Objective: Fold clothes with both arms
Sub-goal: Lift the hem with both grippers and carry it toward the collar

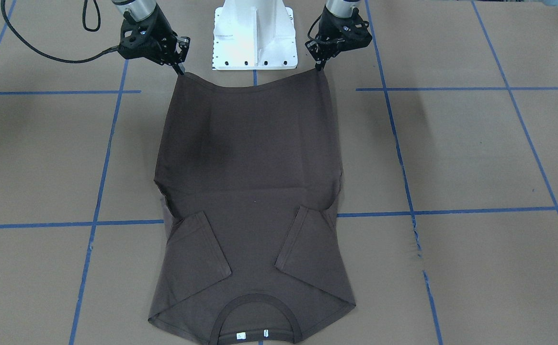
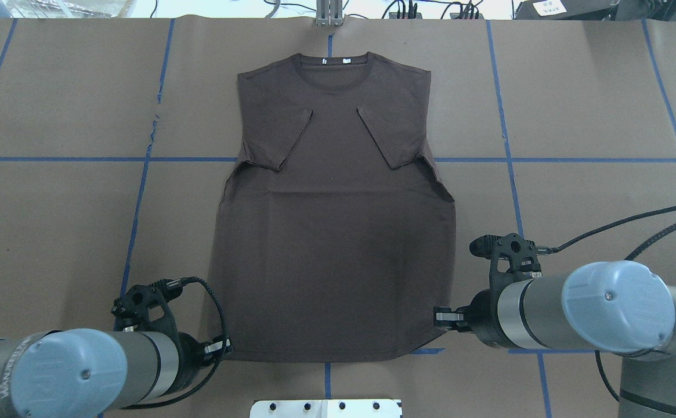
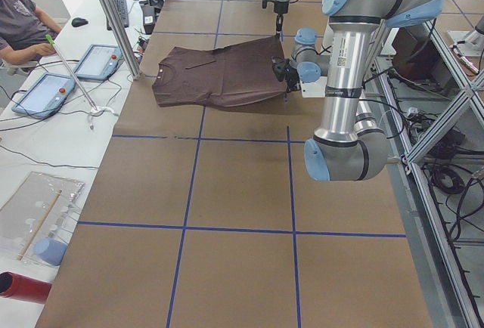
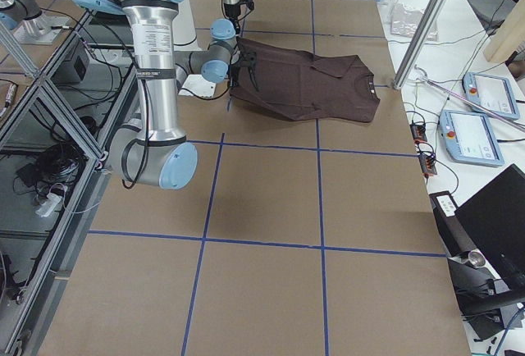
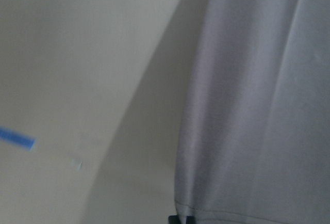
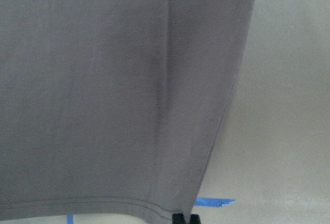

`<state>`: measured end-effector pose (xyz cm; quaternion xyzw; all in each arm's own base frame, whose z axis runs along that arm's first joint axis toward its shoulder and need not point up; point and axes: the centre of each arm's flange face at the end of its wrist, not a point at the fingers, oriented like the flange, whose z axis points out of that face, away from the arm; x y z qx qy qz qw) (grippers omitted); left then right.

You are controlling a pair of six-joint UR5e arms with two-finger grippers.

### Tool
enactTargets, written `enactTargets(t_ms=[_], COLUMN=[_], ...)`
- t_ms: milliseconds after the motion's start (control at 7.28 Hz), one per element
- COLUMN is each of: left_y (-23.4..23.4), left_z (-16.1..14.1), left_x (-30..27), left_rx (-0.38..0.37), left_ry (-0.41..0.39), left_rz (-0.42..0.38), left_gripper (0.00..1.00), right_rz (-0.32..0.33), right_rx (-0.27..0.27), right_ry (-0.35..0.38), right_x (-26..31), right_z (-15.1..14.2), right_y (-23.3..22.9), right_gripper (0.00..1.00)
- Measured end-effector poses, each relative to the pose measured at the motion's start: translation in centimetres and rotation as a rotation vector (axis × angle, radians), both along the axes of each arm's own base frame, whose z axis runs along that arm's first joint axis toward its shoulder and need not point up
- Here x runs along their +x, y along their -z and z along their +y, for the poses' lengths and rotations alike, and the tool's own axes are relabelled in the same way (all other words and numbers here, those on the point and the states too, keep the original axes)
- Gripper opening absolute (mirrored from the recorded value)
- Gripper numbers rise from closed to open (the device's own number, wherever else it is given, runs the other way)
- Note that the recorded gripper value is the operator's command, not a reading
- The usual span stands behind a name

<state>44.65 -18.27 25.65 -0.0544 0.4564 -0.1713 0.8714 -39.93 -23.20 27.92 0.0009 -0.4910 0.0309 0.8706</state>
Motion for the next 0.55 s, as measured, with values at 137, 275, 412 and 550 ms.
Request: enactTargets(t_ms=[137,275,412,550], left_y=[1.1,1.9,2.3,2.6], left_z=[2.3,4.4,6.0,6.8], left_x=[-1.7,-2.8,-3.2,-3.4], left_rx=[0.0,0.0,-0.002,-0.003], left_ry=[-0.048,-0.095,-0.132,-0.15], left_rz=[0.002,0.0,0.0,0.001], left_gripper=[0.0,0.0,0.0,0.0], right_rz=[-0.002,-0.002,0.0,0.001], right_rx=[-0.001,-0.003,-0.004,-0.005], right_ry=[0.039,0.08,0.11,0.124], right_x=[0.8,1.7,2.4,2.7], right_z=[1.9,3.9,5.2,5.8], right_y=[0.0,-0.1,-0.1,-0.1], right_gripper=[0.0,0.0,0.0,0.0])
